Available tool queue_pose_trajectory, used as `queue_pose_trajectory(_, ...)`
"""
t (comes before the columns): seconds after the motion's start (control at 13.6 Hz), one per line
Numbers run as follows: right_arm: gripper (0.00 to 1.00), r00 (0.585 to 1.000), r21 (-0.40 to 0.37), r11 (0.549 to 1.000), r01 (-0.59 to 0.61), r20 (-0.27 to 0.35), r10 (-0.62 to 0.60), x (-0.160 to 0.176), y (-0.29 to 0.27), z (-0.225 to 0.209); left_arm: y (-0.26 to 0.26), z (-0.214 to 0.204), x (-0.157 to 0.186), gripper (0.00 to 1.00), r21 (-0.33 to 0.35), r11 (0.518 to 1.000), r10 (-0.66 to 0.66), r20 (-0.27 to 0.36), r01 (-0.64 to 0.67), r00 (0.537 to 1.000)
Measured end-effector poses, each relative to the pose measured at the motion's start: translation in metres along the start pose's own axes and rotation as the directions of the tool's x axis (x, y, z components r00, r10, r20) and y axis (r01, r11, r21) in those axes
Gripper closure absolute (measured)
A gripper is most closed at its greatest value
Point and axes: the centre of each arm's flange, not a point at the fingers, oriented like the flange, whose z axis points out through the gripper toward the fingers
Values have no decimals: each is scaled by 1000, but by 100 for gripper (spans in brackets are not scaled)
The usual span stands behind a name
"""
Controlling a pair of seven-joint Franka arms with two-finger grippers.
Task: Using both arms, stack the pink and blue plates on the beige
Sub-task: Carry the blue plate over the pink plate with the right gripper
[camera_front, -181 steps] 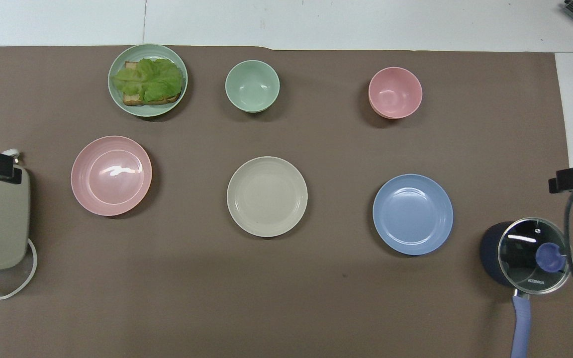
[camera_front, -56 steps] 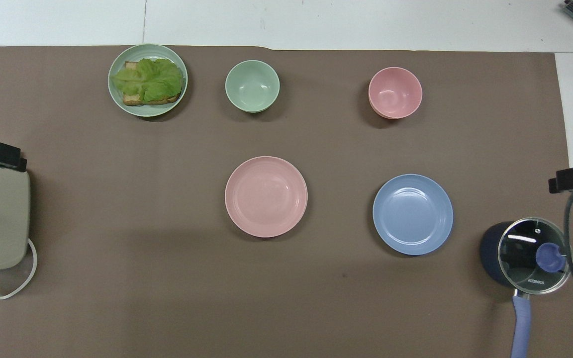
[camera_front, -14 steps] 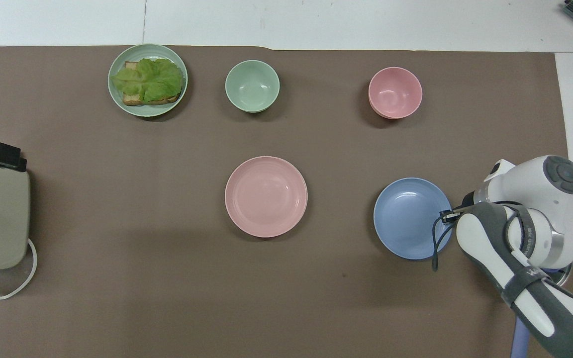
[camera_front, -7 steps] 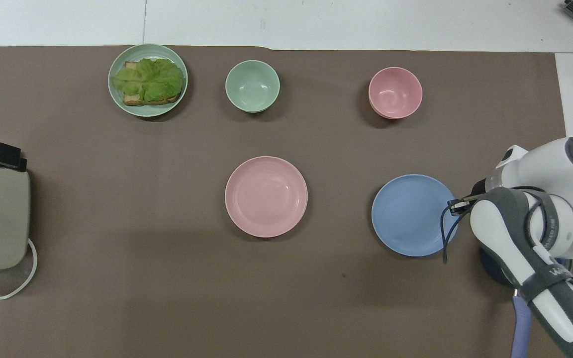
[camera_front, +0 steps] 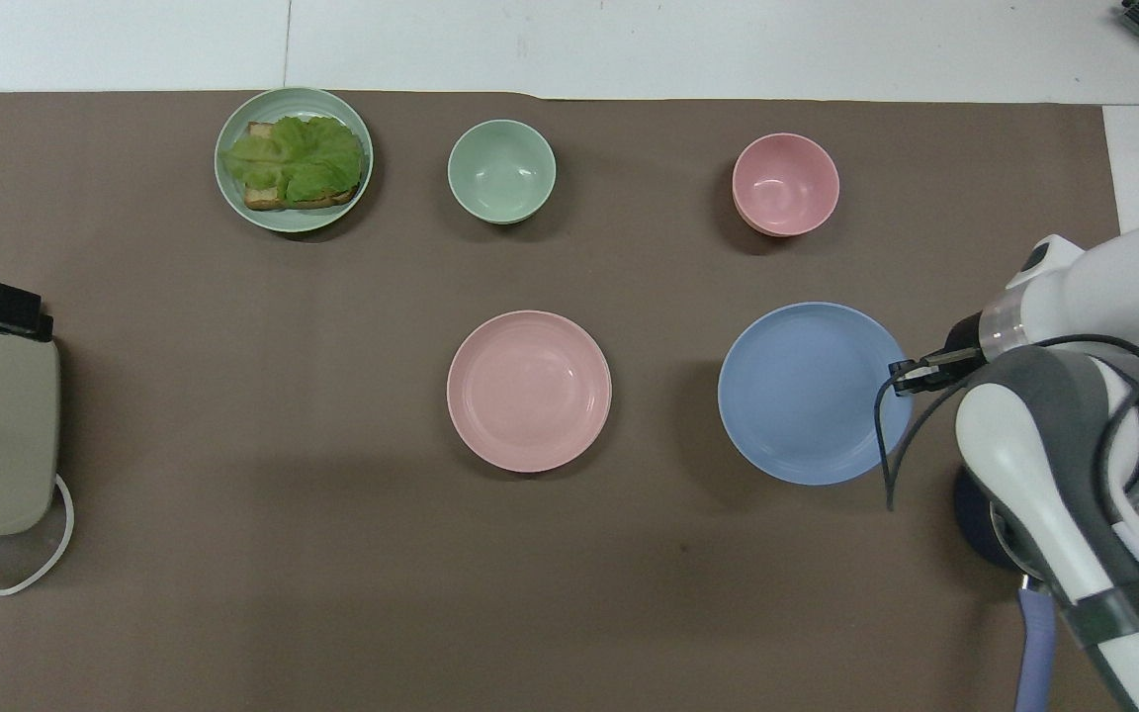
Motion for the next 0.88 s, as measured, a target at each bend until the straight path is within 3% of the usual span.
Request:
queue_pose_trajectory(0.44, 95, 968, 136, 958, -252, 45, 249, 11, -118, 31, 0, 0, 0, 0, 0, 1000, 0, 0, 0, 1000)
queue_pose_trajectory(0.66, 95, 934, 151, 922, -355, 28, 355, 16, -180, 52, 0, 0, 0, 0, 0, 1000, 0, 0, 0, 1000)
queue_pose_trajectory(0.88, 95, 922, 155, 910, -386, 20, 387, 20, -212, 69, 0, 0, 0, 0, 0, 1000, 0, 0, 0, 1000)
